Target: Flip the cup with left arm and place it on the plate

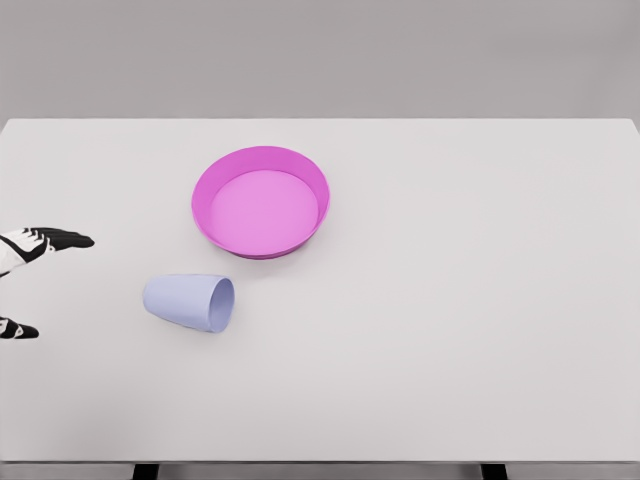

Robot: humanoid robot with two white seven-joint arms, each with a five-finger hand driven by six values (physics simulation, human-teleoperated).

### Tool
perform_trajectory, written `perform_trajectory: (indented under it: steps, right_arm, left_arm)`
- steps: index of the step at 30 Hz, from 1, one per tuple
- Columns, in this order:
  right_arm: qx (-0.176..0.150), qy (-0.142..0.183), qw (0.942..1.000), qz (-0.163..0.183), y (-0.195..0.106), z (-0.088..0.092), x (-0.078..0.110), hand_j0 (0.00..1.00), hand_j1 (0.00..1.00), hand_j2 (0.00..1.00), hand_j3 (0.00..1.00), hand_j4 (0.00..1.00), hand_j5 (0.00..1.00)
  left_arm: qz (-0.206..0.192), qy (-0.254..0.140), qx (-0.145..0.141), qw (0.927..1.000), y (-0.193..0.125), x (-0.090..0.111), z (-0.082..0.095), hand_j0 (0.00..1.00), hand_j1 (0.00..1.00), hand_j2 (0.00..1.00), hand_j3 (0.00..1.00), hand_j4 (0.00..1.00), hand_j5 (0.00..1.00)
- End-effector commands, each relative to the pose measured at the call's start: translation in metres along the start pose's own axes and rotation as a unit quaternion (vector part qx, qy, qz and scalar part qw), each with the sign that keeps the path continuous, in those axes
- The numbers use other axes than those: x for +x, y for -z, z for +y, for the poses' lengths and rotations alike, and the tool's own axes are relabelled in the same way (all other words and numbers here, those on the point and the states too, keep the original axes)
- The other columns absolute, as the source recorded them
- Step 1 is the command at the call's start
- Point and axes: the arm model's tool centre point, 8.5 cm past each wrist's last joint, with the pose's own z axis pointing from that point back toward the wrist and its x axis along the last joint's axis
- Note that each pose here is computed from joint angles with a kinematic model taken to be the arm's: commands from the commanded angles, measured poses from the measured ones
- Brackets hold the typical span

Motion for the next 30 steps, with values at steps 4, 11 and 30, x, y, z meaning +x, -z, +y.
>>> perform_trajectory:
  steps: [4,11,30]
  right_arm:
    - [0.000,0.001,1.0000,0.000,0.000,0.000,0.000,1.00,1.00,1.00,1.00,1.00,1.00]
    - [0.000,0.001,1.0000,0.000,0.000,0.000,0.000,1.00,1.00,1.00,1.00,1.00,1.00]
    - [0.000,0.000,1.0000,0.000,0.000,0.000,0.000,1.00,1.00,1.00,1.00,1.00,1.00]
  left_arm:
    - [0.010,0.005,0.003,0.9999,0.001,-0.002,0.002,1.00,1.00,1.00,1.00,1.00,1.00]
    - [-0.022,-0.022,0.028,0.9991,0.016,0.002,-0.015,1.00,1.00,1.00,1.00,1.00,1.00]
    - [-0.110,-0.117,0.106,0.9813,0.073,0.024,-0.062,1.00,1.00,1.00,1.00,1.00,1.00]
